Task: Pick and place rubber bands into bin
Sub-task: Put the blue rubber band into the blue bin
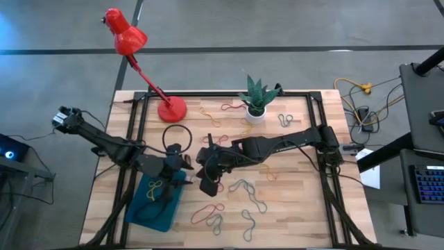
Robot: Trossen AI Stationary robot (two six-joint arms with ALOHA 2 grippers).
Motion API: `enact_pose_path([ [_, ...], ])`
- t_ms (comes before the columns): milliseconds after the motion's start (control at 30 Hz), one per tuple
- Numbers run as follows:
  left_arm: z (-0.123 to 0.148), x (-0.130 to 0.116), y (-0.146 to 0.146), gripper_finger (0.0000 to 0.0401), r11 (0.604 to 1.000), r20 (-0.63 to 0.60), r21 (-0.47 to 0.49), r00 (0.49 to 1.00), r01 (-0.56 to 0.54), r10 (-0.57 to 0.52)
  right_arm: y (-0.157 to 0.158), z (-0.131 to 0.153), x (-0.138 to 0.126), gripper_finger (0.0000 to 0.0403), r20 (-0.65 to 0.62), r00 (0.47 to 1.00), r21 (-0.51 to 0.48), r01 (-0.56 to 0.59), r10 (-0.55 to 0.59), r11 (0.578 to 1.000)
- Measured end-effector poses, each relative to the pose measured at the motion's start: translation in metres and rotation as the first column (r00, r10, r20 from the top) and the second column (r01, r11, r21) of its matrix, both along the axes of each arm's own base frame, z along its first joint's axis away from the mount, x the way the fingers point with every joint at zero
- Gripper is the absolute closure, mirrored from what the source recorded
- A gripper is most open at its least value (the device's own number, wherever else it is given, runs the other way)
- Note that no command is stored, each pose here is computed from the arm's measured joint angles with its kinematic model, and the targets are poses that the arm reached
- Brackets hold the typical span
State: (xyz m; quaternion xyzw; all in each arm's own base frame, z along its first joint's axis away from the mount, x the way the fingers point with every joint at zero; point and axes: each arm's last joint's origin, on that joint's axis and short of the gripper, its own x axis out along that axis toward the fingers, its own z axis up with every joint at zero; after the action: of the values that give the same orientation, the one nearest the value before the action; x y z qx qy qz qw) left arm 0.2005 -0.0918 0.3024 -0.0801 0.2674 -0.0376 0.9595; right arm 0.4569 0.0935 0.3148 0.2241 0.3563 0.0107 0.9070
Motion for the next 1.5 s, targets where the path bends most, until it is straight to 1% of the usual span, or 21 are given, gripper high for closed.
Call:
enact_pose_path([
  [167,-0.002,0.003,0.007,0.0174,1.000,-0.002,0.018,1.000,-0.023,0.023,0.000,0.000,0.000,0.0395,0.004,1.000,0.001,0.000,0.000,1.000],
  [267,-0.001,0.005,0.009,0.0188,1.000,0.004,0.003,1.000,-0.019,0.019,0.000,0.001,0.000,0.0395,0.005,1.000,0.000,-0.001,0.001,1.000],
  [367,0.001,0.006,0.007,0.0219,1.000,0.026,-0.022,1.000,0.015,-0.015,0.000,0.001,0.000,0.0395,0.006,1.000,0.000,-0.001,0.001,1.000],
  [433,0.000,0.006,0.007,0.0247,0.999,0.023,-0.020,0.999,0.041,-0.041,0.000,0.001,0.000,0.0395,0.008,1.000,0.000,-0.001,0.001,1.000],
  [467,-0.001,0.006,0.006,0.0263,0.998,0.017,-0.023,0.998,0.058,-0.057,0.000,0.001,0.000,0.0395,0.008,1.000,0.000,-0.001,0.001,1.000],
  [700,-0.009,0.012,0.003,0.0383,0.997,-0.019,-0.013,0.997,0.077,-0.077,0.000,0.001,0.000,0.0395,0.011,1.000,0.001,0.000,0.000,1.000],
  [767,-0.011,0.014,0.002,0.0395,0.997,-0.031,-0.007,0.996,0.078,-0.078,0.000,0.002,0.001,0.0395,0.012,1.000,0.011,0.009,-0.009,1.000],
  [900,-0.014,0.017,0.000,0.0399,0.997,-0.056,0.004,0.996,0.074,-0.074,0.000,0.002,0.001,0.0387,0.006,0.999,0.036,0.039,-0.039,0.999],
  [1000,-0.017,0.014,0.003,0.0400,0.997,-0.123,0.040,0.991,0.061,-0.056,0.000,0.002,0.001,0.0361,0.007,0.999,0.030,0.048,-0.048,0.998],
  [1100,-0.017,0.005,0.007,0.0401,0.996,-0.209,0.073,0.977,0.050,-0.034,0.000,0.001,0.000,0.0319,0.001,0.998,0.034,0.057,-0.057,0.998],
  [1233,-0.001,-0.011,0.014,0.0401,0.995,-0.270,0.090,0.963,0.037,-0.011,-0.001,-0.001,-0.003,0.0255,-0.042,0.997,0.041,0.074,-0.072,0.996],
  [1333,0.012,-0.031,0.022,0.0401,0.993,-0.379,0.111,0.925,0.030,0.014,-0.002,-0.002,-0.006,0.0214,-0.071,0.995,0.017,0.064,-0.063,0.998],
  [1400,0.023,-0.048,0.027,0.0401,0.996,-0.452,0.089,0.892,0.023,0.020,-0.001,-0.001,-0.009,0.0195,-0.083,0.995,-0.001,0.052,-0.052,0.999],
  [1500,0.036,-0.067,0.032,0.0401,1.000,-0.512,0.012,0.859,0.007,0.000,-0.002,-0.001,-0.011,0.0178,-0.104,0.993,-0.010,0.050,-0.051,0.999],
])
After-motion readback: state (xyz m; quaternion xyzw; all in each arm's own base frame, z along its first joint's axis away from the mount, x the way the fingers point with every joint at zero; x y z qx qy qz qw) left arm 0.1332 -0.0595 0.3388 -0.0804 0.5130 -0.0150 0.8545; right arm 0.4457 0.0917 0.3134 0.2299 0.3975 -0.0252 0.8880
